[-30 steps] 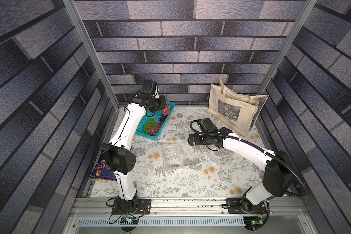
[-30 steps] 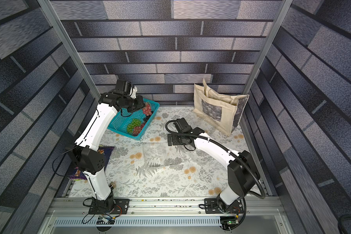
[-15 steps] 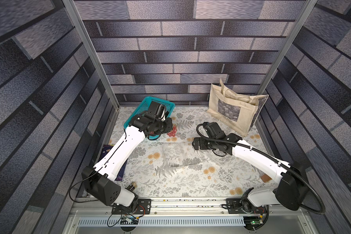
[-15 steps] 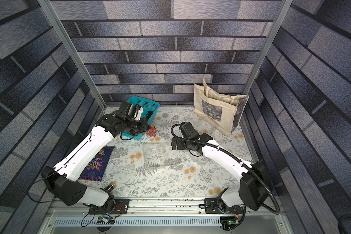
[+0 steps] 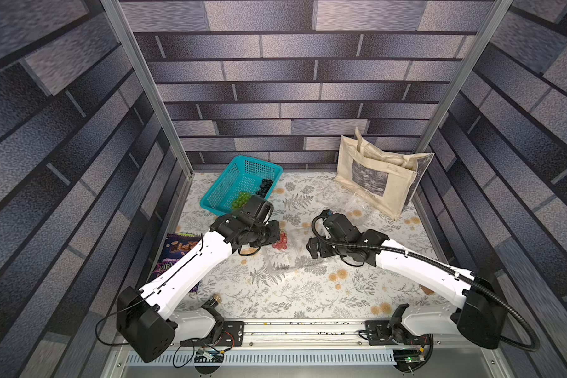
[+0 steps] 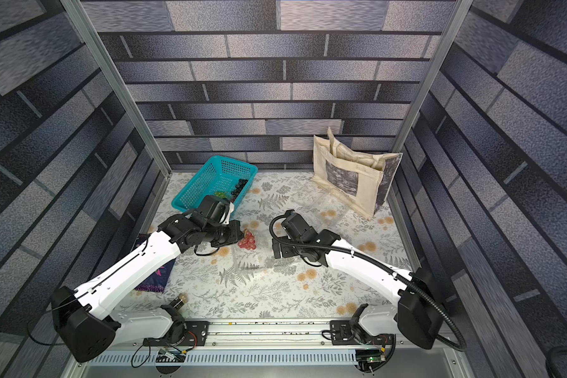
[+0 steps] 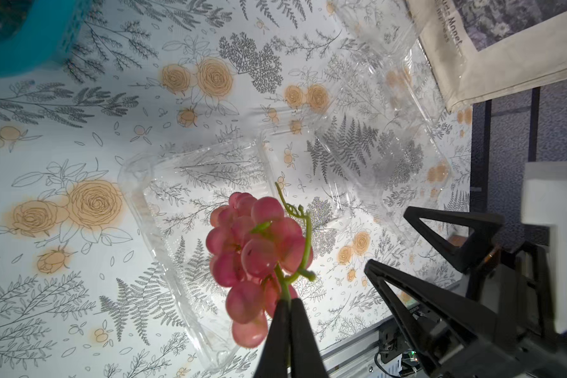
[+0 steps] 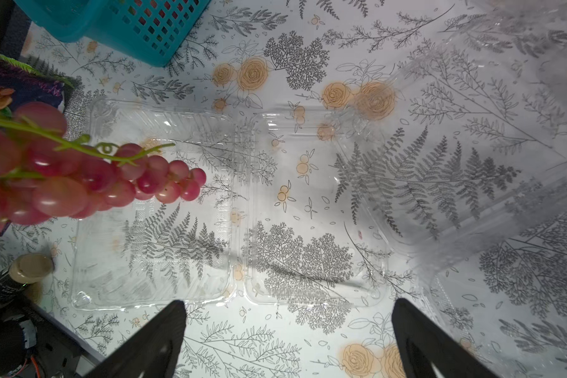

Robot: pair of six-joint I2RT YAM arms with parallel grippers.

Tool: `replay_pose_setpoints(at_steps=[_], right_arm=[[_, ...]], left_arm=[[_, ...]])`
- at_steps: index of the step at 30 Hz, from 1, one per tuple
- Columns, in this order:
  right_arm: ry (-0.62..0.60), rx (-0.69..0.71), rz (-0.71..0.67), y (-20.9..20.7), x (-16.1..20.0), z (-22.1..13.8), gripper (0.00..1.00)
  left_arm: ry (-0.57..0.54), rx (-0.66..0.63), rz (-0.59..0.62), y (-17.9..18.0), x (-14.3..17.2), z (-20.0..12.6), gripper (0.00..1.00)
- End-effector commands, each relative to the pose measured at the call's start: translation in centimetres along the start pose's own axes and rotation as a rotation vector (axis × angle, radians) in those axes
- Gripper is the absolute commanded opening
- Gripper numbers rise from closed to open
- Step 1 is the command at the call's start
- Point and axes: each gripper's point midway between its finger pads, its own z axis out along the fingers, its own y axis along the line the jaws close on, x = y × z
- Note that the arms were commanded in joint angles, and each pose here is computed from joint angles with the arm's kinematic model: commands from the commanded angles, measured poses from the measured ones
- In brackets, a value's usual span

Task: Pack grapes into containers
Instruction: Place the grape into the packing box.

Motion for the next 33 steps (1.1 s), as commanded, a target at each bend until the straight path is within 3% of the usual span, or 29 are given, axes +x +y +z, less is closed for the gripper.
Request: replay_pose_setpoints(at_steps=[1,15,28,33], right_arm=[[-0.079,-0.007,-0.010,0.6,-0.6,-0.8,1.00],[-0.042,0.000,-0.003,1.3,0.1,0.0,1.00],[-0.025,0.009,0.006,1.5,0.2,1.1,1.00],[-0.043,0.012,0.008,1.4,0.0,0.5,1.00]], left_arm=[[-0.033,0.009,-0.033,0.4,0.1,0.8,0.00],[0.018,-0.052,-0.104,4.3,1.4,6.5,0.00],[0.043,-0.065,-0.116,5.2,1.1,8.5,0.00],[0.044,-0.051,-0.116,4.8,1.1,8.7,0.07]])
